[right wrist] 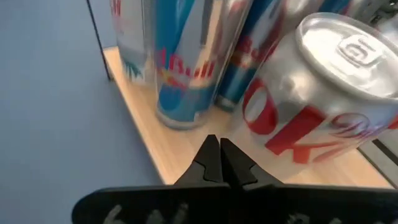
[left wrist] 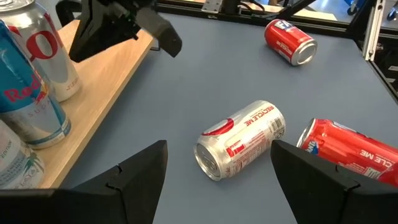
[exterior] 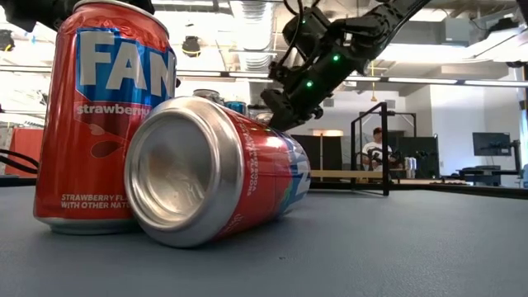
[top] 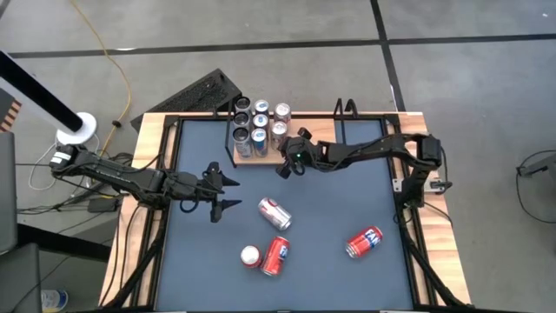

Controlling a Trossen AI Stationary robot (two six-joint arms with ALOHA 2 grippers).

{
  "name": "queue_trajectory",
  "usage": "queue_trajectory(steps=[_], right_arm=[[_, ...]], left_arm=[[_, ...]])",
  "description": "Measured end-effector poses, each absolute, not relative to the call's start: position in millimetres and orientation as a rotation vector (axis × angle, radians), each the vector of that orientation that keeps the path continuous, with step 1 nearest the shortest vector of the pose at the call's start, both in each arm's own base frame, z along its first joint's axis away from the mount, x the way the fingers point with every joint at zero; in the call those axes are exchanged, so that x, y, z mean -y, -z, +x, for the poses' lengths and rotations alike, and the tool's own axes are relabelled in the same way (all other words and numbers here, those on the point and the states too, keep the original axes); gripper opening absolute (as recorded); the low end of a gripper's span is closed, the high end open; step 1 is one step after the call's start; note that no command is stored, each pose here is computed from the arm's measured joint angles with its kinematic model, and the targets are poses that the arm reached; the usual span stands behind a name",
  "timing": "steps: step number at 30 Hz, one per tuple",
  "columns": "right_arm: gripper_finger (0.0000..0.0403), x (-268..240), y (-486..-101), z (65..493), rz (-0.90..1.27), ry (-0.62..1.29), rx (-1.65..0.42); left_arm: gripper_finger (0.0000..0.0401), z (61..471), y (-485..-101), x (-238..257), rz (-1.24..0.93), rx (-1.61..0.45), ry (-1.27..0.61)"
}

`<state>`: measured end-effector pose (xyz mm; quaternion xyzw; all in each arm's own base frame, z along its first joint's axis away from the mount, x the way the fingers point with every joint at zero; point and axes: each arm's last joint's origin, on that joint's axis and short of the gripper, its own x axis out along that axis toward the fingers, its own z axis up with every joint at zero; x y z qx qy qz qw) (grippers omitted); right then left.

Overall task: Place canned beverage on shelf
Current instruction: Put the right silver soda can aligned with the other silver soda can on the shelf

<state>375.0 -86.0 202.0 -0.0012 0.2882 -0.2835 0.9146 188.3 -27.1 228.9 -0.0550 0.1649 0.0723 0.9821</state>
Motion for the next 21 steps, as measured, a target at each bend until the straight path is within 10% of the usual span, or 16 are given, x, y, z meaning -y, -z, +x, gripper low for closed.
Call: queue_trajectory(steps=[21], right_arm=[[0.0000,93.7,-196.6,378.9,-0.015,0.631,-0.597]], left_arm=[[0.0275,188.2,-228.8,26.8,-0.107,-0.331,-0.155]])
